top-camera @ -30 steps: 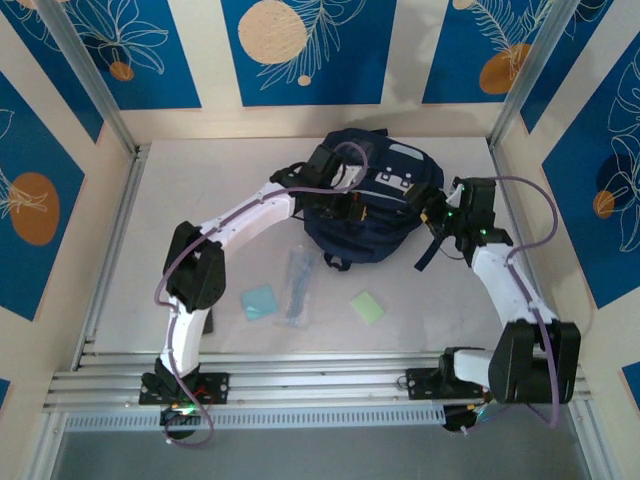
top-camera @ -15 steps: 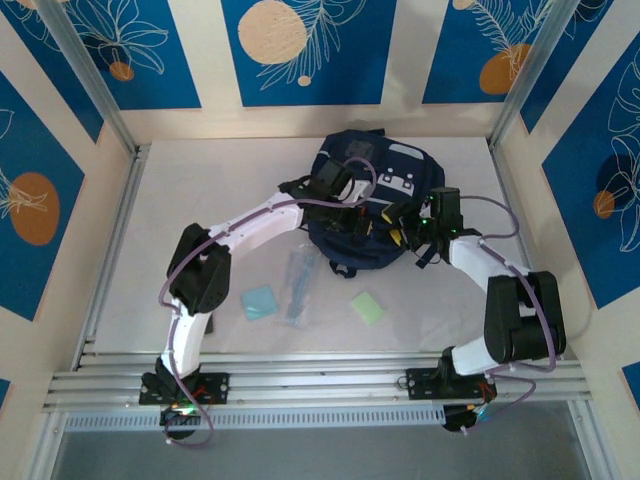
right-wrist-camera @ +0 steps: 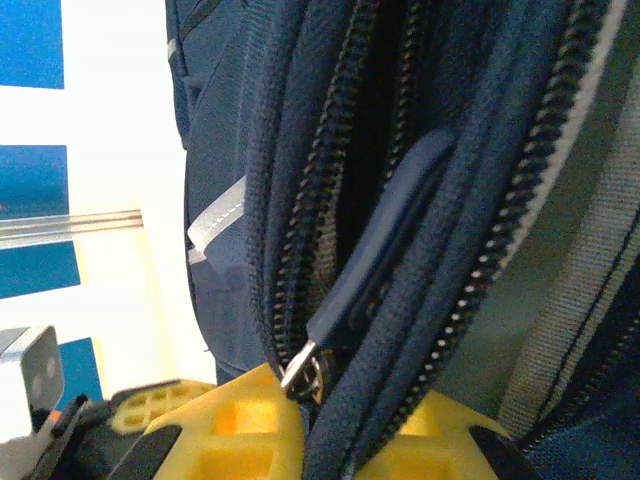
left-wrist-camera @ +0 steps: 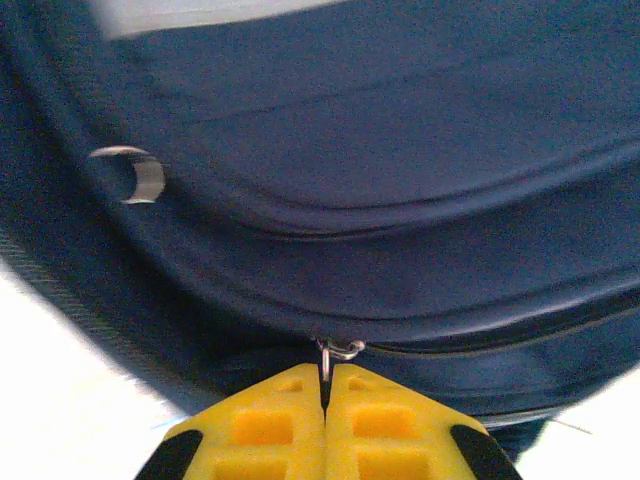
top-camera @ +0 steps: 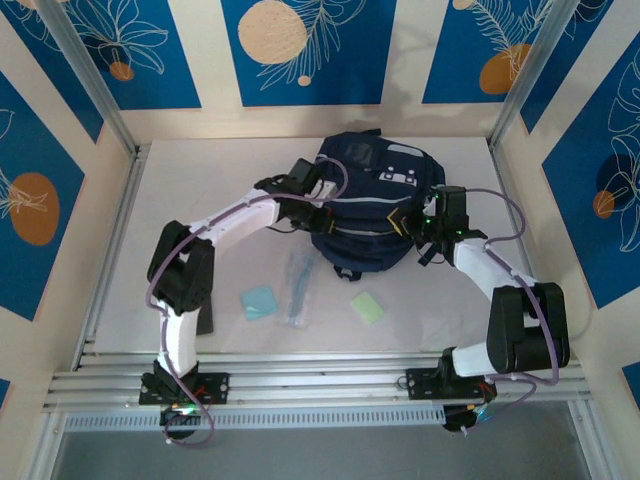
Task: Pack the student bag
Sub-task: Unzip the student bag at the top-center of the table.
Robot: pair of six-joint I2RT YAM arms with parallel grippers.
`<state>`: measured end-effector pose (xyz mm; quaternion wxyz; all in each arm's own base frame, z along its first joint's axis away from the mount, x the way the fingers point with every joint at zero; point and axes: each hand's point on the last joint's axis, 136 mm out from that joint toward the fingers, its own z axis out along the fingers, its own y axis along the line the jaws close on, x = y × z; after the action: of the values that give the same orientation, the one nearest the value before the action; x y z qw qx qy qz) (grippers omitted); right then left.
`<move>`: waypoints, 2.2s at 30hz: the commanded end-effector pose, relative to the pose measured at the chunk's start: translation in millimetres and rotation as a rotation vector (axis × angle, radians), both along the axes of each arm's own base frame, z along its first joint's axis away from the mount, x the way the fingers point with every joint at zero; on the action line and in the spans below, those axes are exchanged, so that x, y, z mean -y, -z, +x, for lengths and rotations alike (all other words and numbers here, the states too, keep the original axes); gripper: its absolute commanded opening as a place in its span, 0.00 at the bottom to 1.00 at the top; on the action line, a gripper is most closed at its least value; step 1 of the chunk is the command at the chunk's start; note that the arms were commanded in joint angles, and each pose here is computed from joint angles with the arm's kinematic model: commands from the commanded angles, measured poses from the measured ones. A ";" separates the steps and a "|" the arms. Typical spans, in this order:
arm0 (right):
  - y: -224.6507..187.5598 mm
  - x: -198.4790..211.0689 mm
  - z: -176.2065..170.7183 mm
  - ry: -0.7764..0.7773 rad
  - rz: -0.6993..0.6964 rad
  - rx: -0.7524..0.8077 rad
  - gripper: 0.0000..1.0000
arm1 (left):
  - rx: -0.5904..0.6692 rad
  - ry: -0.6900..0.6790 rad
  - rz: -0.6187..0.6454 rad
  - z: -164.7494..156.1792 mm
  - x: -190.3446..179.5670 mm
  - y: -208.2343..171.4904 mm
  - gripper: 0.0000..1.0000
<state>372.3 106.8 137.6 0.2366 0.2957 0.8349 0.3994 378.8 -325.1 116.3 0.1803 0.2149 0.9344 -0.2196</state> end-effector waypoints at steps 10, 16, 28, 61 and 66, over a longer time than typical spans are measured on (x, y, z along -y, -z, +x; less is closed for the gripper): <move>-24.0 4.7 -0.1 -0.211 -0.052 0.050 0.00 | 0.310 -0.059 0.149 71.8 -81.1 -9.4 0.00; -24.5 2.8 -0.2 -0.290 -0.094 0.055 0.00 | 0.335 0.101 -0.049 95.1 -77.7 -25.4 0.00; -27.2 -4.4 -1.2 -0.391 -0.122 0.096 0.00 | 0.426 -0.255 0.123 187.4 -124.9 -18.2 0.00; -16.1 -13.3 -25.6 -0.294 -0.241 -0.171 0.99 | -0.062 -0.338 0.268 -56.6 -114.4 30.5 0.83; -22.2 -21.4 -38.9 -0.301 -0.265 -0.145 1.00 | -0.134 -0.378 0.250 -72.2 -108.1 58.4 0.81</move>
<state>348.8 125.7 158.3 0.1547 0.1596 0.9257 0.3060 313.0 -229.9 77.8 0.1496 0.0812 0.9800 -0.1029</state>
